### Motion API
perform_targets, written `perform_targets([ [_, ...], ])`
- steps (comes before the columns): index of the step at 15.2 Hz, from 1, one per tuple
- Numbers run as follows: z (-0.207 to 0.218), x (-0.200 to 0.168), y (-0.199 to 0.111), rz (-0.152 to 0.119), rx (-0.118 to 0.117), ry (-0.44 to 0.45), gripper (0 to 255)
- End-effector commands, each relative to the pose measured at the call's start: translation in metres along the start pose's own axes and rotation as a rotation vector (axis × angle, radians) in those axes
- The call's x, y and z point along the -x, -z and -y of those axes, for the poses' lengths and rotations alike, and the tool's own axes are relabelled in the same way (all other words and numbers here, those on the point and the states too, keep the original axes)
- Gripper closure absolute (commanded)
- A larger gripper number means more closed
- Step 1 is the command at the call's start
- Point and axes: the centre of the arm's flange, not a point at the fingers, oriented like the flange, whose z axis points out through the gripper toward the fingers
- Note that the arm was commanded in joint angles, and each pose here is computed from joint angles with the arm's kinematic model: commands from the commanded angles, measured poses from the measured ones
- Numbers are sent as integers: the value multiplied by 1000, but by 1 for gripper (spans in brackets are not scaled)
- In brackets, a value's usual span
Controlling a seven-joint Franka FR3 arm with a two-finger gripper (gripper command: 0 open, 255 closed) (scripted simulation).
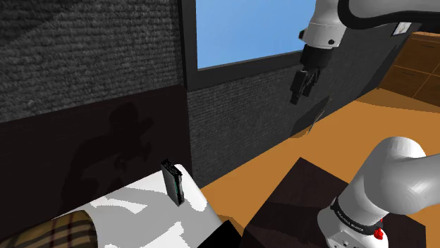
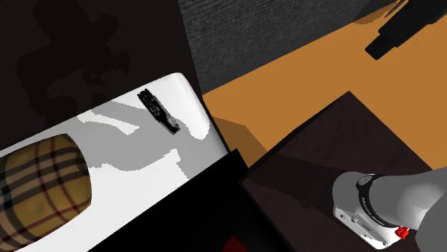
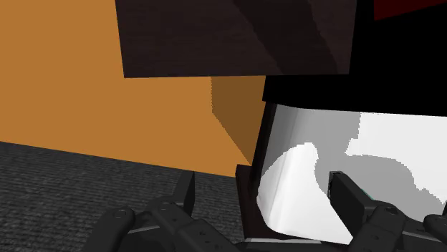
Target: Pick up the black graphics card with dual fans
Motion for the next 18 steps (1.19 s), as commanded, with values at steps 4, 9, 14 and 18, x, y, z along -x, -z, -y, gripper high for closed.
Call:
perform_targets([
  [4,24,-21,-24,-2,4,2,0],
  [9,65,-55,-63,-6,10,4,0],
  [14,105,-90,-103,-11,16,7,0],
  [18,138,-117,-134,-14,21,10,0],
])
